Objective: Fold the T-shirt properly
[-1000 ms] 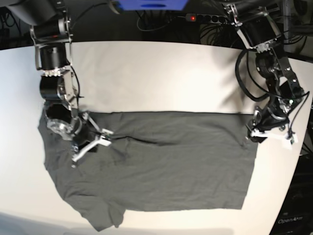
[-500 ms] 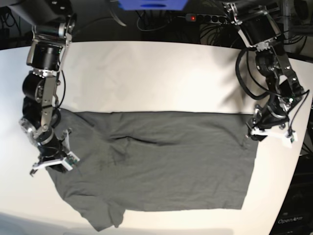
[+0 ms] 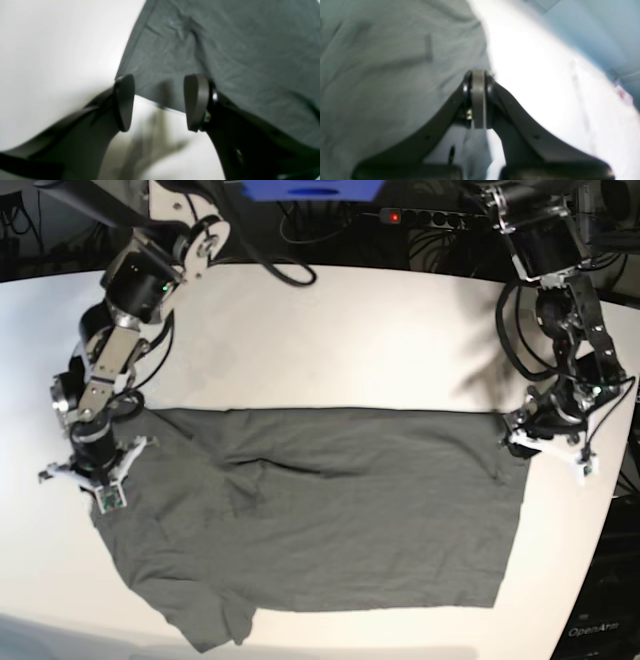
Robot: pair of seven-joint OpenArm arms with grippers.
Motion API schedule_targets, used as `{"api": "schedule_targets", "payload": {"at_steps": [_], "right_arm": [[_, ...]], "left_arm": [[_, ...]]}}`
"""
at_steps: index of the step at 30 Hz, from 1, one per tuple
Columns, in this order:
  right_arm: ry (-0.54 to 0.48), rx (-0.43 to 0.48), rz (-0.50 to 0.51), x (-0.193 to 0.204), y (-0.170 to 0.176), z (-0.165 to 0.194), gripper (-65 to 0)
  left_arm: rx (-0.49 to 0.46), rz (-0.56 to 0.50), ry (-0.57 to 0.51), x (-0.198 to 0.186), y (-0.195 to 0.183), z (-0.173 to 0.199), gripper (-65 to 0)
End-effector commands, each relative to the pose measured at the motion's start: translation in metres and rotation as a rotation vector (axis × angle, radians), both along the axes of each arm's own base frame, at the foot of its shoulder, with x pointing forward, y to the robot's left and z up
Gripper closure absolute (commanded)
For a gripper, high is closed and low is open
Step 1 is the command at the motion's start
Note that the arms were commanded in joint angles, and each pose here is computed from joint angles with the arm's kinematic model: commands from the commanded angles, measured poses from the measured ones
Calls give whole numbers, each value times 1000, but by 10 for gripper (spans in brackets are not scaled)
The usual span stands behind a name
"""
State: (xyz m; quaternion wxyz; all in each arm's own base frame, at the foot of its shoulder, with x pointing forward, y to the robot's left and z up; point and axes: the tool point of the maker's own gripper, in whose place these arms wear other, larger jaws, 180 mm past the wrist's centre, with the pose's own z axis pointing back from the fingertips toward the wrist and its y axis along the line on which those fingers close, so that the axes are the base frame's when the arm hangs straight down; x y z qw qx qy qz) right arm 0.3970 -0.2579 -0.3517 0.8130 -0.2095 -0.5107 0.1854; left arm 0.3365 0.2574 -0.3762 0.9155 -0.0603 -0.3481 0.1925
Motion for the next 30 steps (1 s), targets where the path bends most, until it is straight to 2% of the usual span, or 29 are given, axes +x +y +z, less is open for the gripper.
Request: {"api": "schedule_targets", "payload": {"at_steps": [1,5,6,9,11,17,23,30], "right_arm": [[-78,6,7,12,5,22,-1],[-29,38,-3,-10,12,-1,-1],[-16,45,-5,-15,12,-5,-1],[41,56,-29,-21,9,-17,-3],[77,76,-6,-24,13,-22,-3],[100,92,-34,-42,2,-11,-1],[217,68,-64,-62,-15,-37,-1],[277,82,-60,-70,-18,-58,-1]], "left_arm": [[22,-20,-40,9,1,12,-313],[26,-44,11,-5,-4,-1,-304],[28,-43,9,-4,-4,-1,-280],[30,-37,10,-6,-1,-2,-136],[29,-36,12,-7,-1,-2,-94],[25,-36,17,-9,-3,-5,-92],[25,-39,22,-8,-3,-6,-92],[28,-40,22,-8,-2,-6,-92]]}}
